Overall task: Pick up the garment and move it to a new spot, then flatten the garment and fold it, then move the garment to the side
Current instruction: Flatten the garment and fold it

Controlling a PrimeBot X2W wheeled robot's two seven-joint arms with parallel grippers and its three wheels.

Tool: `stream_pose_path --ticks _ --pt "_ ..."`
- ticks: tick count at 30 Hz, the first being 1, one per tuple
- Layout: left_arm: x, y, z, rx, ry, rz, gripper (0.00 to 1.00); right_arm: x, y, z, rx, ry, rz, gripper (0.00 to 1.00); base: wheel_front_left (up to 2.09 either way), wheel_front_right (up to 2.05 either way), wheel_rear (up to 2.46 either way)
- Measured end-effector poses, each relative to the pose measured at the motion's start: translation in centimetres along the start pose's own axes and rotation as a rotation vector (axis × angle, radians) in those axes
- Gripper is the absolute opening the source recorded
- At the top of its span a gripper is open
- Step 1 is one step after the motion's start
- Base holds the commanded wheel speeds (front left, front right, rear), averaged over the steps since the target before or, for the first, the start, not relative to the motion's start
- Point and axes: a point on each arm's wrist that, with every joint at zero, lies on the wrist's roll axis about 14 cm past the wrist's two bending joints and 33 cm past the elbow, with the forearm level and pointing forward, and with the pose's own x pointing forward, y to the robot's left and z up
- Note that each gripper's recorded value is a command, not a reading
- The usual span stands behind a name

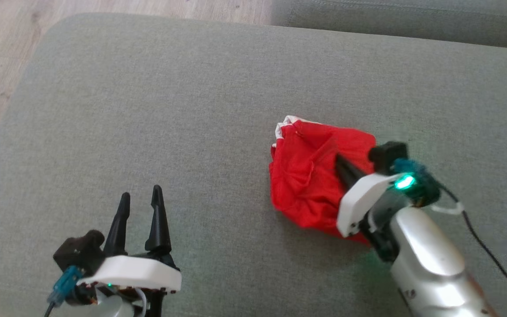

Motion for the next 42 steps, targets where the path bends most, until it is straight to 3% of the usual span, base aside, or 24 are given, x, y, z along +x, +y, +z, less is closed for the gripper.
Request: stream_pose_path --ticks 16,24,32,33,35,36,37,42 --pt "0.7 -0.7 -0.1 0.002 0.005 -0.021 1.00 -0.8 7.8 -0.7 -0.077 -0.010 0.232 0.00 0.00 0.00 0.00" --pt "0.9 -1.1 -0.1 0.002 0.006 -0.035 1.00 -1.3 8.1 -0.8 -0.082 -0.009 0.237 0.00 0.00 0.00 0.00" --pt "0.6 -2.0 0.7 0.018 -0.025 -0.070 1.00 -2.5 6.1 4.5 -0.047 -0.200 0.164 0.00 0.00 0.00 0.00" --pt "0.5 -2.3 0.9 0.023 -0.032 -0.084 1.00 -2.8 5.5 5.2 -0.038 -0.228 0.142 0.07 0.00 0.00 0.00" --pt "0.3 -2.8 1.2 0.034 -0.045 -0.101 1.00 -3.6 3.9 6.5 -0.026 -0.283 0.089 0.50 0.00 0.00 0.00" --pt "0.2 -3.0 1.3 0.038 -0.050 -0.110 1.00 -4.1 3.1 6.9 -0.020 -0.305 0.061 0.93 0.00 0.00 0.00" --pt "0.1 -3.3 1.3 0.042 -0.054 -0.119 1.00 -4.6 2.3 7.2 -0.013 -0.322 0.033 1.00 0.00 0.00 0.00" --pt "-0.4 -4.5 1.2 0.077 -0.062 -0.162 1.00 -7.9 -1.8 6.7 0.042 -0.376 -0.121 1.00 0.00 0.00 0.00"
